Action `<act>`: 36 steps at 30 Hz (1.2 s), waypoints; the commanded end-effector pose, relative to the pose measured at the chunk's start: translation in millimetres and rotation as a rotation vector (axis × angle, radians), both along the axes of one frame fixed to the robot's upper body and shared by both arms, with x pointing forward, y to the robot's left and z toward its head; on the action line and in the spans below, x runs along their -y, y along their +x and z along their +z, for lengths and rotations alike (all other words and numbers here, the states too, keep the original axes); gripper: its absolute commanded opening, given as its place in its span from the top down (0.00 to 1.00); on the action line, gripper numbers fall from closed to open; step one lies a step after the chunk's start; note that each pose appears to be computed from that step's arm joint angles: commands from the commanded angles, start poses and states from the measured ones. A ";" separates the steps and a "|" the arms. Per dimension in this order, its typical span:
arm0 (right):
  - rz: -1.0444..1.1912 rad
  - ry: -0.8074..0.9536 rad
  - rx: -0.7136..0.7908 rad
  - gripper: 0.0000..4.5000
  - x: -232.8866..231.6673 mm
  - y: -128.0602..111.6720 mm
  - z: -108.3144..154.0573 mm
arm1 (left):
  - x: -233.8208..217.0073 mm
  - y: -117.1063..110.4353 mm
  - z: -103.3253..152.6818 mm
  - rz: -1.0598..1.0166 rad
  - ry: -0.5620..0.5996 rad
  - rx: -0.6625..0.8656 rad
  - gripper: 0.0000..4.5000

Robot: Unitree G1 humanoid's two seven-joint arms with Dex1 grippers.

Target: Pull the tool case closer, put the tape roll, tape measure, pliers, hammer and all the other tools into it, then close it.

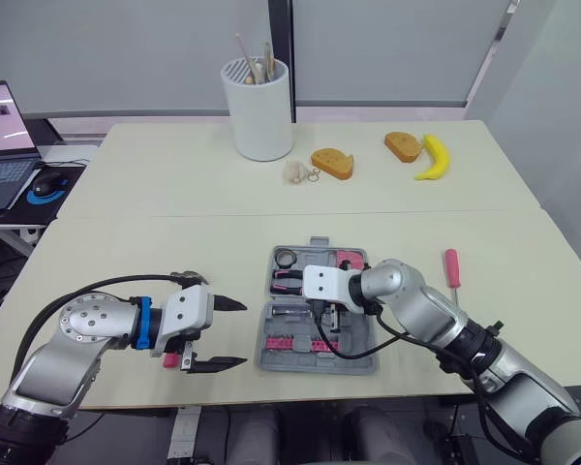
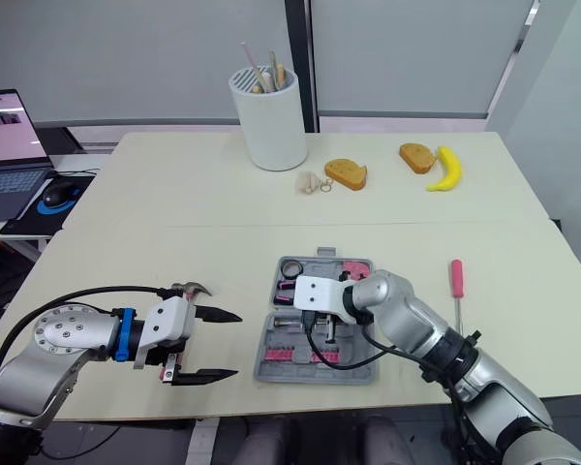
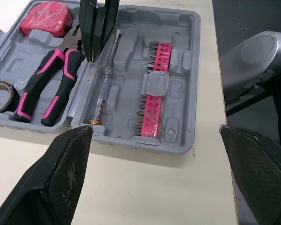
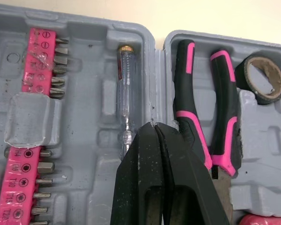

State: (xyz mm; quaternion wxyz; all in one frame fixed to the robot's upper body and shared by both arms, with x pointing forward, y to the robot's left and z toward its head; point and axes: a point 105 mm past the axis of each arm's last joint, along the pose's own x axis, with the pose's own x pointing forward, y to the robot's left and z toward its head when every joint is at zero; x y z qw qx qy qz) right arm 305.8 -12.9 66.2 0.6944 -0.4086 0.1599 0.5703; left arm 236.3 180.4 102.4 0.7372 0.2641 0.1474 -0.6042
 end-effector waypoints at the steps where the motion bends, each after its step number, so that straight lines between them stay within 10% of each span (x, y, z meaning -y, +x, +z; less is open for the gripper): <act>1: 0.034 -0.002 0.019 1.00 -3.4 -4.1 -2.4 | 1.3 0.1 6.9 -0.004 -0.011 0.028 0.00; 16: 0.003 -0.042 0.001 1.00 4.0 -6.1 -17.4 | 1.4 -0.3 6.0 -0.004 -0.012 0.028 0.00; 36: -0.076 0.289 0.169 1.00 25.8 -10.9 78.3 | -25.6 9.3 6.3 0.229 -0.121 0.034 0.00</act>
